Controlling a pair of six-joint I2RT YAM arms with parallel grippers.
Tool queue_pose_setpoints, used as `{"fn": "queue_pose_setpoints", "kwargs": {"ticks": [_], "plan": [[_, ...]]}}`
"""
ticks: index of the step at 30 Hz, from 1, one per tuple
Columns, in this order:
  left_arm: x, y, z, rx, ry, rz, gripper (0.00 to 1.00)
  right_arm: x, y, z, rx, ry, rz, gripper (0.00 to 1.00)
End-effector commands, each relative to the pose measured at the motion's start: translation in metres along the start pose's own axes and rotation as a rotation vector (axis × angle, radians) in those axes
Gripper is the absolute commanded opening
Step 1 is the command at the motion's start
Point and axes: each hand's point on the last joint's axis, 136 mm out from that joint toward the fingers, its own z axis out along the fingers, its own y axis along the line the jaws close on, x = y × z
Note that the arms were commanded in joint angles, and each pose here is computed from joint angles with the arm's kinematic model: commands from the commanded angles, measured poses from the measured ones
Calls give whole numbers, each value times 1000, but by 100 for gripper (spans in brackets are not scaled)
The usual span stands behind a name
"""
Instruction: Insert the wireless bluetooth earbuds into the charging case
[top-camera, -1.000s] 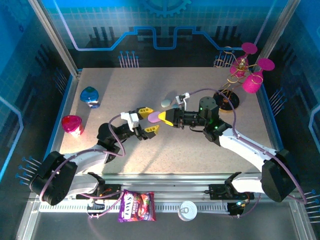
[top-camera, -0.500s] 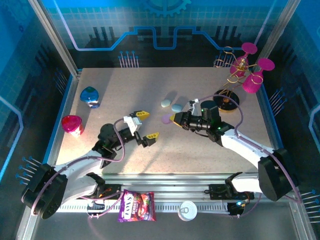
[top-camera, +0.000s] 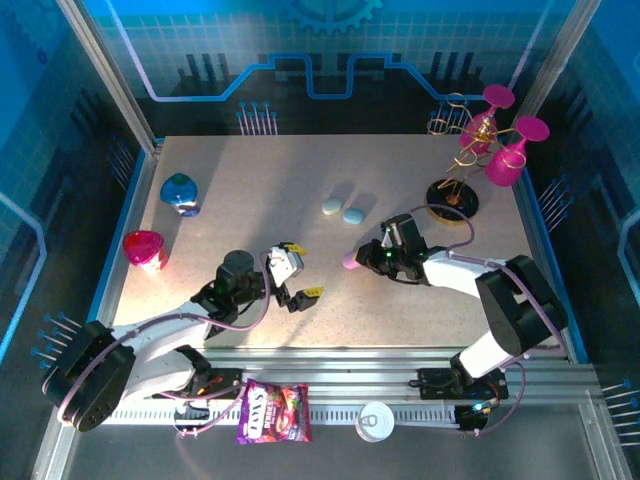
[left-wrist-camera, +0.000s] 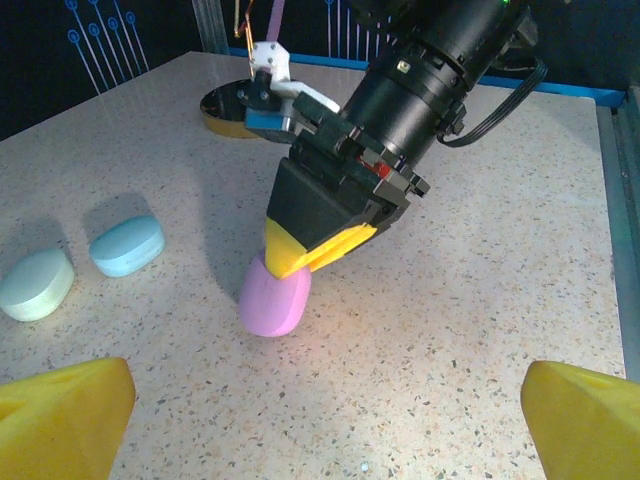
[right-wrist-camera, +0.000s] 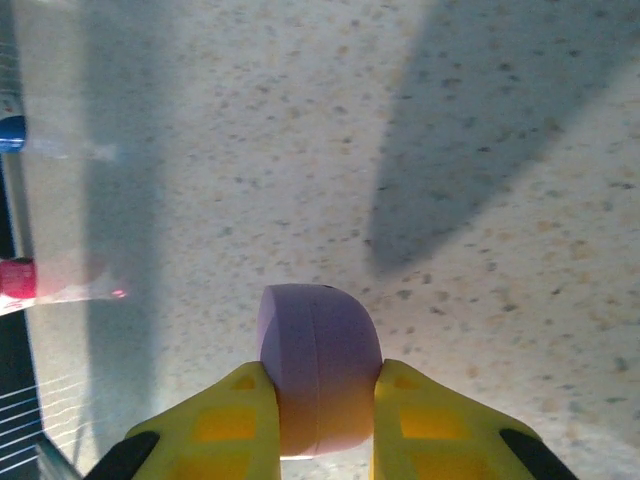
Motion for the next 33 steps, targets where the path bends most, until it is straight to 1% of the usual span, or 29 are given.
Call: {"fn": "queue_pose_setpoints", "kwargs": {"ticks": [1,4,8,15,19,22,23,26,29,31,33], "plan": [[-12,3,1,-9,-18,32,99,-3,-16,6,34,-16,-2,20],[-13,3,0,-12,-24,32,99,-2,-20,8,42,-13,2,27],[-15,3,0,-13,-30,32,99,-2,-22,7,43,-15,7,40],[-16,5,0,-25,-35,30,99,-5,-23,1,59,-33,-1,51],[-19,12,-2,-60,-55,13,99,-10,-31,-12,117,-77,-35,62],[-23,29,-7,-135,-71,-38,99,-20,-32,-31,169,-141,-127,76],[-23,38,-10,-177,-75,-52,99,-24,-33,-38,192,-169,-173,82],[-28,65,-22,-313,-89,-77,99,-42,-33,-70,266,-285,-302,93],[-31,94,-40,-474,-82,-99,99,-59,-29,-103,326,-424,-449,99],[-25,111,-51,-570,-36,-95,99,-72,-24,-125,360,-533,-566,100],[-15,127,-62,-663,28,-87,99,-83,-26,-141,419,-616,-657,100]]}}
